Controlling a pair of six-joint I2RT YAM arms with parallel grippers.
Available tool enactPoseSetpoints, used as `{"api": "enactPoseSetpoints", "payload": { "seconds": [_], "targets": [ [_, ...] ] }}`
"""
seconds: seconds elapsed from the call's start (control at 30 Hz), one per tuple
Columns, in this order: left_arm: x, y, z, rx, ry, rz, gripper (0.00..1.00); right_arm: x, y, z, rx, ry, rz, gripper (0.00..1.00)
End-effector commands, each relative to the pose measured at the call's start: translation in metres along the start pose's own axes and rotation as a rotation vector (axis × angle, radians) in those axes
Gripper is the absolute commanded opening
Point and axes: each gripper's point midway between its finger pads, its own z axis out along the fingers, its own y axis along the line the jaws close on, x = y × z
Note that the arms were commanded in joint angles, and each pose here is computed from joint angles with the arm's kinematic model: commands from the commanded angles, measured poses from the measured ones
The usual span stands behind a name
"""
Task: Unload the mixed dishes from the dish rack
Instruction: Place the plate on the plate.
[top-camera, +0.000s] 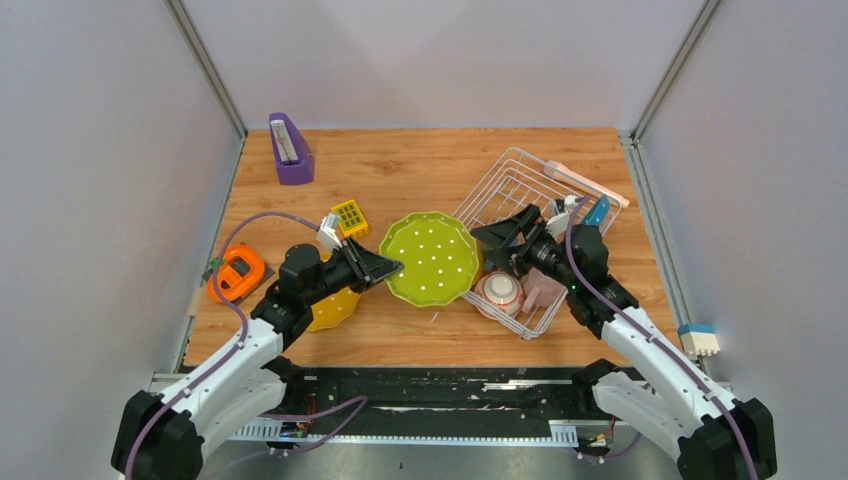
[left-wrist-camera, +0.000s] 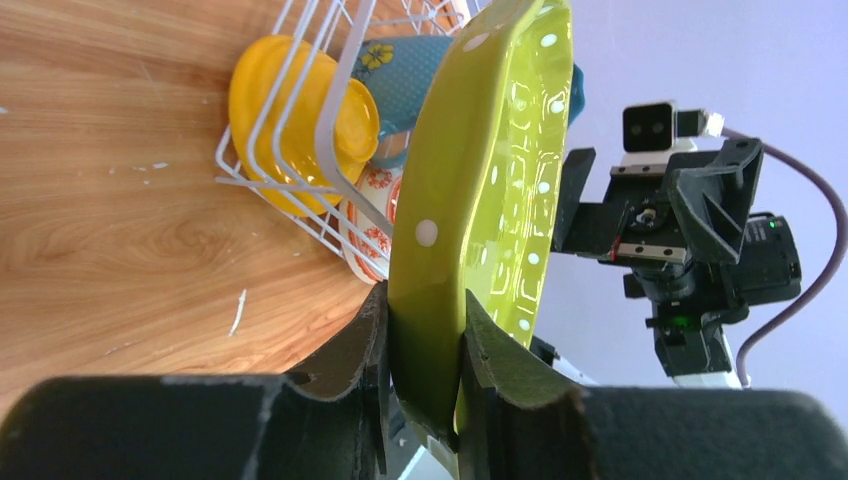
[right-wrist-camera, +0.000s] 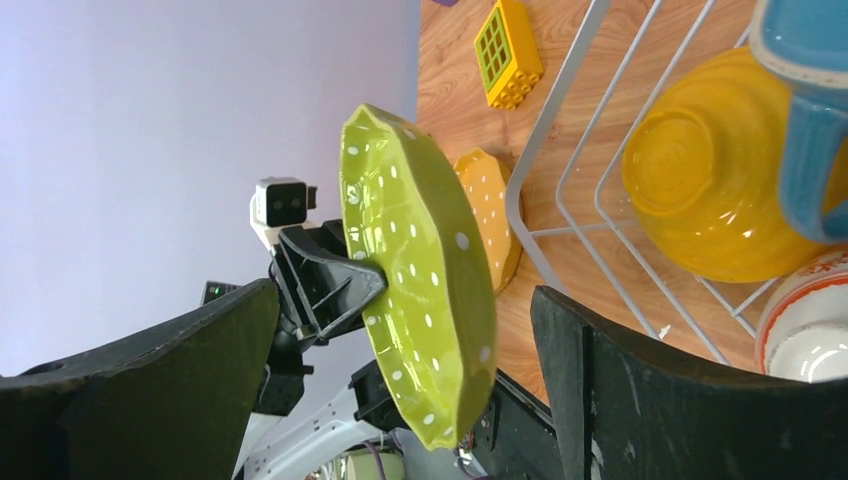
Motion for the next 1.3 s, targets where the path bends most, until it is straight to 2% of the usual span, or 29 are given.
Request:
{"api": "enactPoseSetpoints", "payload": {
  "seconds": [0.0,0.13,0.23,0.3,0.5,0.67,0.9,1.27],
  "targets": [
    [-0.035,-0.052,-0.019,0.128,-0.178,0.007,0.00,-0.021,0.023,-0.008,-0.022,-0.098,-0.024,1.00],
    [-0.054,-0.029,-0.040,-0.024,-0.331,-0.029,0.00,-0.029,0.017,-0.015,0.015,-0.159,-0.021,1.00],
    [-0.072,0.003,-0.069,-0.198,-0.494,-0.068,0.00,-0.035,0.025,-0.022,0.008,-0.194,-0.047,1.00],
    [-0.082,0.010,-0.089,-0.246,-0.582,-0.072,0.00,-0.039,0.029,-0.025,0.020,-0.209,-0.074,1.00],
    [-0.095,0.039,-0.144,-0.464,-0.750,-0.074,0.00,-0.042,0.032,-0.028,0.039,-0.219,-0.093,1.00],
    [-0.090,0.070,-0.171,-0.632,-0.806,-0.110,0.00,-0.043,0.025,-0.025,0.060,-0.219,-0.082,1.00],
    [-0.089,0.089,-0.179,-0.681,-0.855,-0.129,0.00,-0.043,0.024,-0.024,0.068,-0.215,-0.084,1.00],
    [-0.080,0.113,-0.171,-0.727,-0.842,-0.166,0.00,-0.043,0.022,-0.025,0.076,-0.217,-0.081,1.00]
  ]
}}
